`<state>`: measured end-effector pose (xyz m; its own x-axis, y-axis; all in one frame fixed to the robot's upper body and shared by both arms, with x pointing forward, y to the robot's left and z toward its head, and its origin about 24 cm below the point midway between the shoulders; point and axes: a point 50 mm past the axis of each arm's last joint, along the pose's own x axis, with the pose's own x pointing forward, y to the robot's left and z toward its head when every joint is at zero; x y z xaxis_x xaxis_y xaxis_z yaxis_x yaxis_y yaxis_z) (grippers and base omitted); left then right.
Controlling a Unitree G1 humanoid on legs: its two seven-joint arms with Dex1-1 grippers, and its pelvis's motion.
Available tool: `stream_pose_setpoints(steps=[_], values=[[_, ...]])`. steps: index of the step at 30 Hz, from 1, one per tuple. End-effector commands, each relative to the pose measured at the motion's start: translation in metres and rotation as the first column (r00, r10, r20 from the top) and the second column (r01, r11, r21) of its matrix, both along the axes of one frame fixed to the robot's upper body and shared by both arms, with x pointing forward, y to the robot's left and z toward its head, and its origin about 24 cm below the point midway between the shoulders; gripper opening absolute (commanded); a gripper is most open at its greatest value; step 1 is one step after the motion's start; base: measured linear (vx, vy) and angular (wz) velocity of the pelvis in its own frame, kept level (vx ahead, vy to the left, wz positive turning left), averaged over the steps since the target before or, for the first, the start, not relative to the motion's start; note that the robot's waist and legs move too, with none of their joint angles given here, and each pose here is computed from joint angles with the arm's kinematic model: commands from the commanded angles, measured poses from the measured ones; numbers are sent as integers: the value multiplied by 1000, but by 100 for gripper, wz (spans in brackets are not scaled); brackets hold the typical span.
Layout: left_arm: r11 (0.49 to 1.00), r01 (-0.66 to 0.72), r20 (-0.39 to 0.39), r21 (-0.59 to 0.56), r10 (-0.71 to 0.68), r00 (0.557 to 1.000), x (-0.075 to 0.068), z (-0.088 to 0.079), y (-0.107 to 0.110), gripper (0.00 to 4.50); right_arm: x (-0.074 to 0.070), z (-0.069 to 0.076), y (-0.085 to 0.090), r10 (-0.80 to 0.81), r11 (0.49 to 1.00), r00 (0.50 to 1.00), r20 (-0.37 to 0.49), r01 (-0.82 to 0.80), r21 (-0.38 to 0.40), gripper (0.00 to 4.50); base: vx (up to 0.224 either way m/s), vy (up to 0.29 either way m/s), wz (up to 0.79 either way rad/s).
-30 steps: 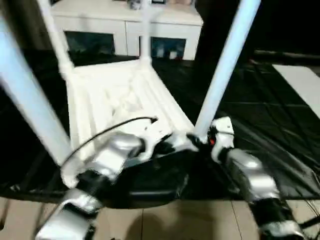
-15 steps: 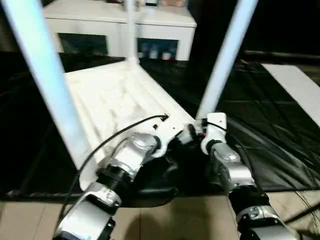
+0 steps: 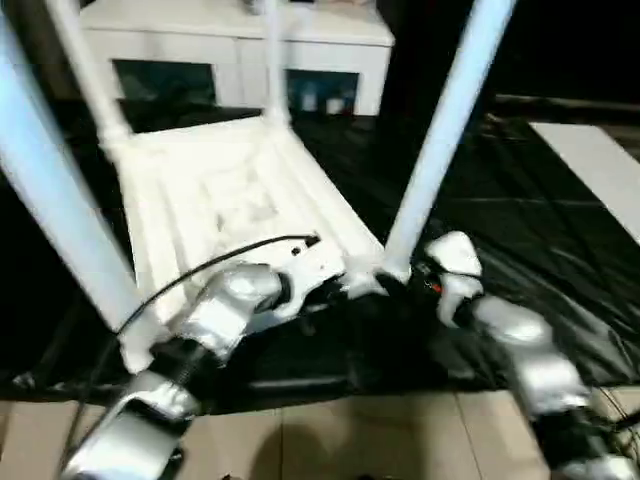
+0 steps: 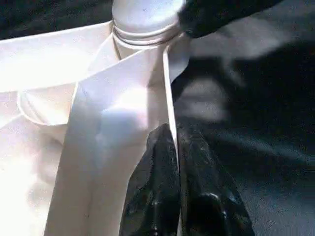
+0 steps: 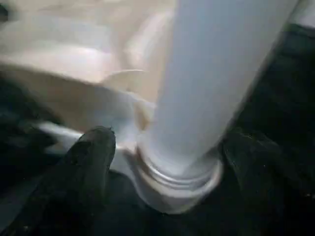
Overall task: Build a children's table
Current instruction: Rotate leg to tighten
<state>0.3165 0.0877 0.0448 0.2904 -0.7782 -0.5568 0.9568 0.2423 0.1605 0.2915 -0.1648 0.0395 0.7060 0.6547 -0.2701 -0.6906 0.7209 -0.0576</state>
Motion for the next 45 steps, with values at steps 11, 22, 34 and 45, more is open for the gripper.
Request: stream_pose_setpoints(steps=[11, 22, 34, 45], values=[[962, 267, -109, 59, -259, 960, -21, 1, 10, 0, -12, 11, -5, 351, 934, 933, -85, -355, -43, 384, 35, -18, 10], [964, 257, -118, 60, -249, 961, -20, 3, 16, 0, -11, 11, -11, 391, 915, 913, -114, -399, -59, 302, 0, 0, 0], [966, 248, -130, 73, -237, 963, -21, 0, 19, 0, -18, 0, -11, 376, 926, 914, -154, -378, 13, 231, 0, 0, 0], [959, -280, -50, -32, 279, 959, 20, 4, -11, 0, 4, -40, 23, -190, 979, 953, -235, 201, 22, 207, -24, 6, -2]])
